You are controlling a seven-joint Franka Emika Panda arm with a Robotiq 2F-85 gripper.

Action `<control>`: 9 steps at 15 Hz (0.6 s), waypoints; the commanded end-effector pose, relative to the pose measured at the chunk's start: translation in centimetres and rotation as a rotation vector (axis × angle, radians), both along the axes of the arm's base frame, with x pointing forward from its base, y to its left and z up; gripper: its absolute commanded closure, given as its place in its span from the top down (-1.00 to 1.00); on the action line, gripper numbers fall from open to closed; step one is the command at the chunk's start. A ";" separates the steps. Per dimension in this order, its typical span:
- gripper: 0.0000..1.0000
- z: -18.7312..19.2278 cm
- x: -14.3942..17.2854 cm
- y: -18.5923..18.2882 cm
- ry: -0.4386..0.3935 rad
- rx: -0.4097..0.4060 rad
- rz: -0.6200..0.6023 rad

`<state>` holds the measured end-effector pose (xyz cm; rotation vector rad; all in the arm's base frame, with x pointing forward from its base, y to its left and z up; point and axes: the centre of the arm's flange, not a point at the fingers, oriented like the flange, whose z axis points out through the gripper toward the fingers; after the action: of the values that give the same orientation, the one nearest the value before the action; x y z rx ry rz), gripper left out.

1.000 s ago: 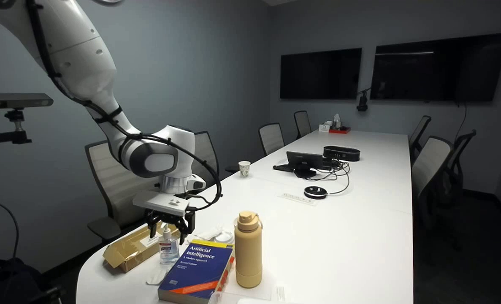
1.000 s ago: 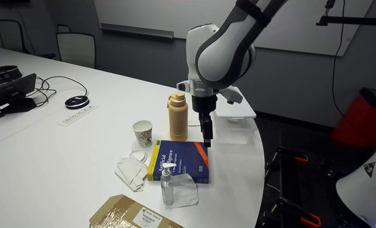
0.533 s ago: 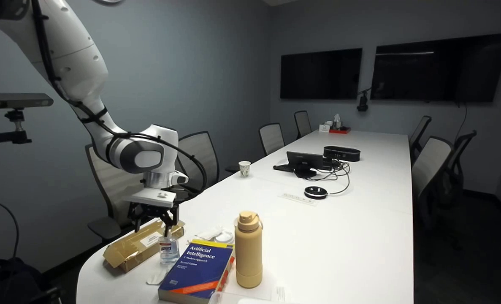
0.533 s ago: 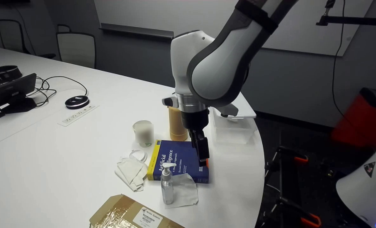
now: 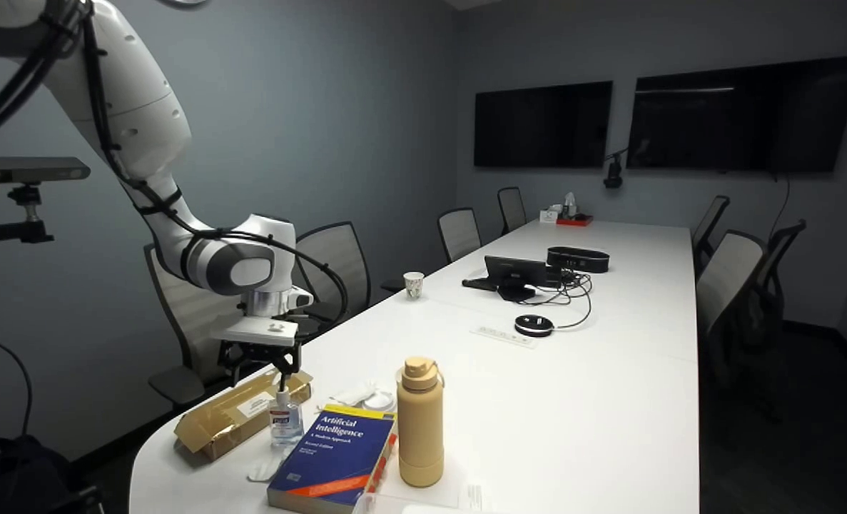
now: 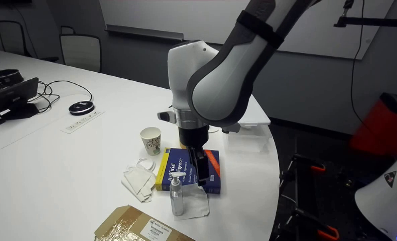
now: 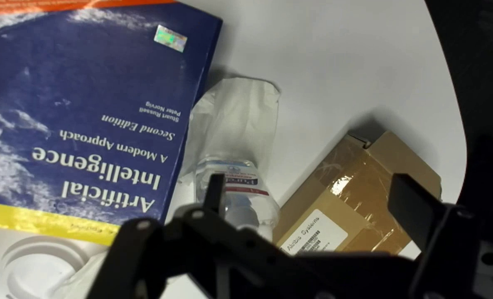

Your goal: Open the lid on the container then put the pump bottle in the container.

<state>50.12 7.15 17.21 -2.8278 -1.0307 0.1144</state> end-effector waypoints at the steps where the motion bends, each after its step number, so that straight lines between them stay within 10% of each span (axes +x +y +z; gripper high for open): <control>1: 1.00 -1.1 1.8 1.2 -0.063 -0.016 0.041; 9: 1.00 -2.7 4.3 2.8 -0.110 -0.021 0.092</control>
<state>53.22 8.75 14.82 -2.8215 -1.1722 0.0145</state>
